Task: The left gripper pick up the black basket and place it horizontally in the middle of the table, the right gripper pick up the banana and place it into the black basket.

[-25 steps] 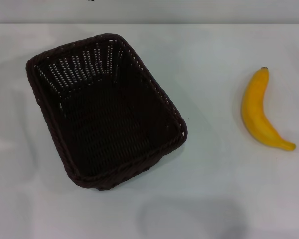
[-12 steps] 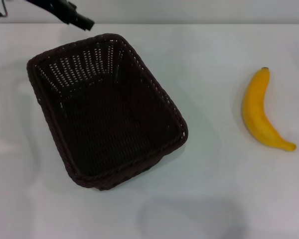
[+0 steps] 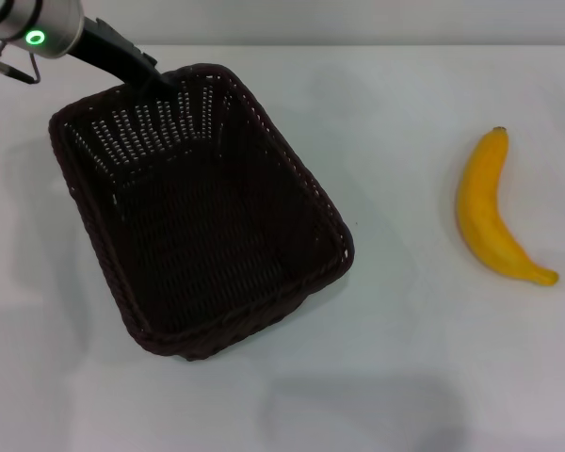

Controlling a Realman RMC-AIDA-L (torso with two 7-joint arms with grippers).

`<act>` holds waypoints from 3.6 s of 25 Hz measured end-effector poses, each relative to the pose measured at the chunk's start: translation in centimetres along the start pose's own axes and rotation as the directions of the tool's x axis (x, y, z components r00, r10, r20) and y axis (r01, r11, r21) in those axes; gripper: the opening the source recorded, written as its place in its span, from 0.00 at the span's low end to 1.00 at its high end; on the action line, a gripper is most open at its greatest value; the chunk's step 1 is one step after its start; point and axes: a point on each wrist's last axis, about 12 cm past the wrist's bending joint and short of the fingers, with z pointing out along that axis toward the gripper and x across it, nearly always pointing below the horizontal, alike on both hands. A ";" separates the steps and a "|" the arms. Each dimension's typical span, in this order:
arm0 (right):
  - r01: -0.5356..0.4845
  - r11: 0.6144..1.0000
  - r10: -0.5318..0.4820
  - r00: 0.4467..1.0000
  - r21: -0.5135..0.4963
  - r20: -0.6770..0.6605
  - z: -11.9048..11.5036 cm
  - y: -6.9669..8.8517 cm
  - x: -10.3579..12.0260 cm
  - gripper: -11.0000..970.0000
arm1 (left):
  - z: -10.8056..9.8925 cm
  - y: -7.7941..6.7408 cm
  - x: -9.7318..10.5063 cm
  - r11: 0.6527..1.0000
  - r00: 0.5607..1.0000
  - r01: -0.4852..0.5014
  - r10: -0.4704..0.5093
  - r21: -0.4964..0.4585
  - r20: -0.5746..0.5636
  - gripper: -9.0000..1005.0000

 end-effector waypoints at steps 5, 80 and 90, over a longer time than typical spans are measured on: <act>-0.002 1.000 0.002 1.000 -0.004 0.001 0.1 0.2 0.0 0.90 | 0.4 -0.2 0.6 1.000 1.000 0.003 -0.003 -0.012 -0.008 0.45; 0.013 1.000 -0.013 1.000 0.021 0.009 -0.2 -1.4 -0.4 0.90 | -6.5 1.5 13.9 0.463 0.434 0.723 -0.882 0.513 0.185 0.21; 0.035 0.999 -0.034 0.999 0.040 -0.021 0.2 -2.1 -0.4 0.90 | -2.9 -1.1 17.2 0.277 0.171 0.798 -0.955 0.535 0.241 0.21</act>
